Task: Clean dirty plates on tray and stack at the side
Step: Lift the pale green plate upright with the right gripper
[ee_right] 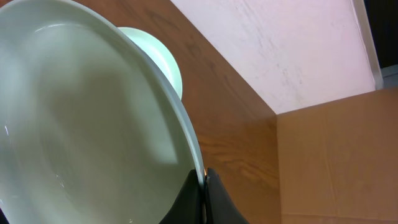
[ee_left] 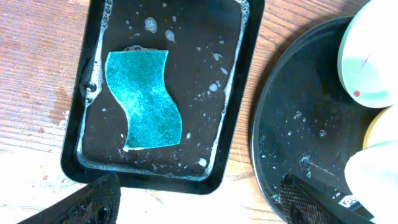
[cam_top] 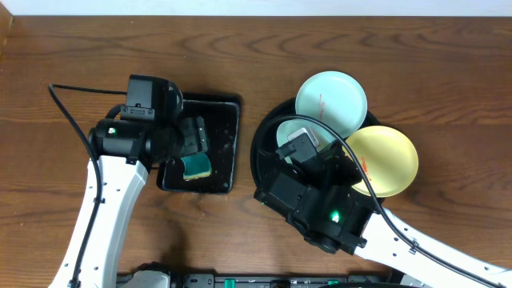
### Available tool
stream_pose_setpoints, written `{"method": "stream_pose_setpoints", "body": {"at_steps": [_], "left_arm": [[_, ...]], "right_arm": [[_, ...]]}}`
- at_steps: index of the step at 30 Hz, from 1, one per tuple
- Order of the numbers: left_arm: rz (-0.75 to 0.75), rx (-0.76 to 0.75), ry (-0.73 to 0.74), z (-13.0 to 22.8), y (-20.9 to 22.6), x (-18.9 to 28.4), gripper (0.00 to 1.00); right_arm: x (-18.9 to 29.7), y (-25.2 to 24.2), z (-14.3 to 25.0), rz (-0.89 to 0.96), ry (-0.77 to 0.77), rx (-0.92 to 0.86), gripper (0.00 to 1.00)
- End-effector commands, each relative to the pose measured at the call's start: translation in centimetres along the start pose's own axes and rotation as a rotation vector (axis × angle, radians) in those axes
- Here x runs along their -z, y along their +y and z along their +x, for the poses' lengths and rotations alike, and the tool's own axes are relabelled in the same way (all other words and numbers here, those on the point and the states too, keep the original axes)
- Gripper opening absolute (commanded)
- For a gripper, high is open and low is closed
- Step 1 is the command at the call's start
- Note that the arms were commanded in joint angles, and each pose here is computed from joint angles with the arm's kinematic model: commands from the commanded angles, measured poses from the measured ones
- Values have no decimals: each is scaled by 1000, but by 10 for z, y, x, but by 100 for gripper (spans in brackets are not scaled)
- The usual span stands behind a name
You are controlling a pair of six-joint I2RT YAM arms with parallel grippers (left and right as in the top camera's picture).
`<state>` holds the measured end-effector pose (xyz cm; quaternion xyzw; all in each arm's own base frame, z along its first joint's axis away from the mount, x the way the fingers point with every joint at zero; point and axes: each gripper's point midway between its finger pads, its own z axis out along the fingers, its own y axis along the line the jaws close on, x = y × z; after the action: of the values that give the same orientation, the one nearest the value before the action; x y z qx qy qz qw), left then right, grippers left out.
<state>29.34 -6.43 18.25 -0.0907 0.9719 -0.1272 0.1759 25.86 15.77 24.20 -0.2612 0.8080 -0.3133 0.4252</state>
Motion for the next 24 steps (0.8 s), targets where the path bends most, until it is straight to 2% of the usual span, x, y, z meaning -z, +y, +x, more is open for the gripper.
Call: {"method": "stream_pose_setpoints", "body": {"at_steps": [1,24], "left_arm": [[6,-9,-20,-6,-2,6,82],[5,-9,-21,-6,-2,6,82]], "right_arm": [[6,-12,-9,34,-31,-13,1],[6,-17,-10,63,-37,-12,1]]}}
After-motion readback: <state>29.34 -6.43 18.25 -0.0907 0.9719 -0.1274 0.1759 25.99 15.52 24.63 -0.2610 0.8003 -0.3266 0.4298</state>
